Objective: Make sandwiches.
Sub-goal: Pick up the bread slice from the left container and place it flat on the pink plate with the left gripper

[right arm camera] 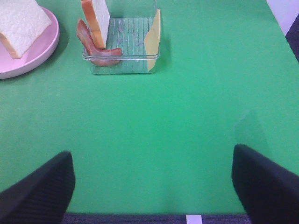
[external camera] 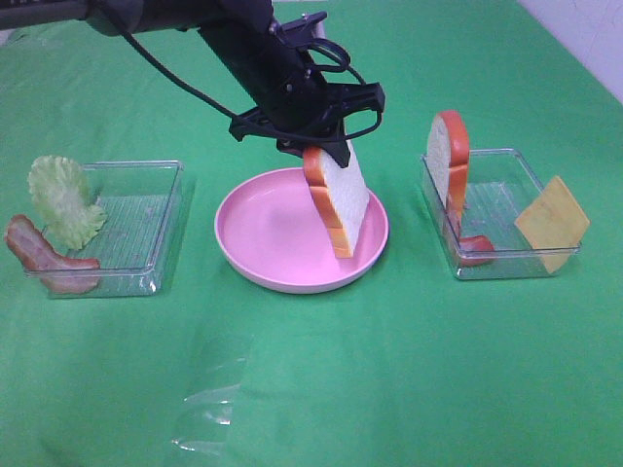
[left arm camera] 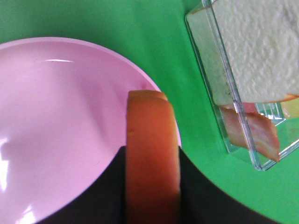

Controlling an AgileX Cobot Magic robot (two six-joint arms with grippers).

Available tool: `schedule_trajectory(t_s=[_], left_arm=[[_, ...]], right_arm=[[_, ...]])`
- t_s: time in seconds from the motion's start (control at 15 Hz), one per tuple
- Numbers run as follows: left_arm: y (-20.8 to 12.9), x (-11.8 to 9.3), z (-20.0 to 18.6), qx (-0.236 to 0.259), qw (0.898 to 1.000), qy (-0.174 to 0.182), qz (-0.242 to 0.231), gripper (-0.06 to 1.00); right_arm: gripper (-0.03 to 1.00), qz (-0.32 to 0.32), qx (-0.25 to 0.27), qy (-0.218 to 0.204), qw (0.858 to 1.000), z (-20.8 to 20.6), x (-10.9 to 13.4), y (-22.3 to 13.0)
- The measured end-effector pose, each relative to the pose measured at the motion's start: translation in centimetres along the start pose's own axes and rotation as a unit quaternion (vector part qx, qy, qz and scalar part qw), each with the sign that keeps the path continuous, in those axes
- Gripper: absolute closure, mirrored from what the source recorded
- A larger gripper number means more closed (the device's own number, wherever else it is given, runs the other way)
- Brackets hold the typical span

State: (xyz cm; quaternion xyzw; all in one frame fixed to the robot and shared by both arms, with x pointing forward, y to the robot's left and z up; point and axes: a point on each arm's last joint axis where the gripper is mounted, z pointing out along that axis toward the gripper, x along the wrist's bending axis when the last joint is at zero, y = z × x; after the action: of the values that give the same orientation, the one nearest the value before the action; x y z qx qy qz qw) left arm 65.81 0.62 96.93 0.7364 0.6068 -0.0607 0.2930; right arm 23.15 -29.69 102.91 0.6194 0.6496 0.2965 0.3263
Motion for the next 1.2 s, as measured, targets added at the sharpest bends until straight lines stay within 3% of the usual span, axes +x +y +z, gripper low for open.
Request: schedule_trajectory(t_s=[0.2, 0.53, 0.67, 0.73, 0.8, 0.93, 1.2], left_arm=[[-0.2, 0.4, 1.4, 0.005, 1.000, -0.007, -0.021, 0.73], [-0.3, 1.0, 1.5, 0.005, 1.000, 0.022, 0.005, 0.70], [-0.4, 1.2, 1.5, 0.013, 0.999, 0.035, 0.015, 0.57], [-0.5, 1.4, 1.5, 0.020, 0.999, 0.045, 0.021, 0.43], [-0.7, 1.7, 1.4, 0.030, 0.997, 0.065, 0.036, 0.14], [-0.8, 2.1, 1.4, 0.039, 0.995, 0.081, 0.049, 0.00], [-1.1, 3.0, 1.1, 0.062, 0.986, 0.131, 0.082, -0.05]], right_arm=[[0.09, 0.000, 0.000, 0.000, 1.000, 0.0, 0.0, 0.0], [0.09, 0.000, 0.000, 0.000, 1.000, 0.0, 0.0, 0.0], [0.09, 0.000, 0.000, 0.000, 1.000, 0.0, 0.0, 0.0], [0.09, 0.000, 0.000, 0.000, 1.000, 0.0, 0.0, 0.0], [0.09, 0.000, 0.000, 0.000, 1.000, 0.0, 0.0, 0.0], [0.09, 0.000, 0.000, 0.000, 1.000, 0.0, 0.0, 0.0], [0.09, 0.000, 0.000, 0.000, 1.000, 0.0, 0.0, 0.0]])
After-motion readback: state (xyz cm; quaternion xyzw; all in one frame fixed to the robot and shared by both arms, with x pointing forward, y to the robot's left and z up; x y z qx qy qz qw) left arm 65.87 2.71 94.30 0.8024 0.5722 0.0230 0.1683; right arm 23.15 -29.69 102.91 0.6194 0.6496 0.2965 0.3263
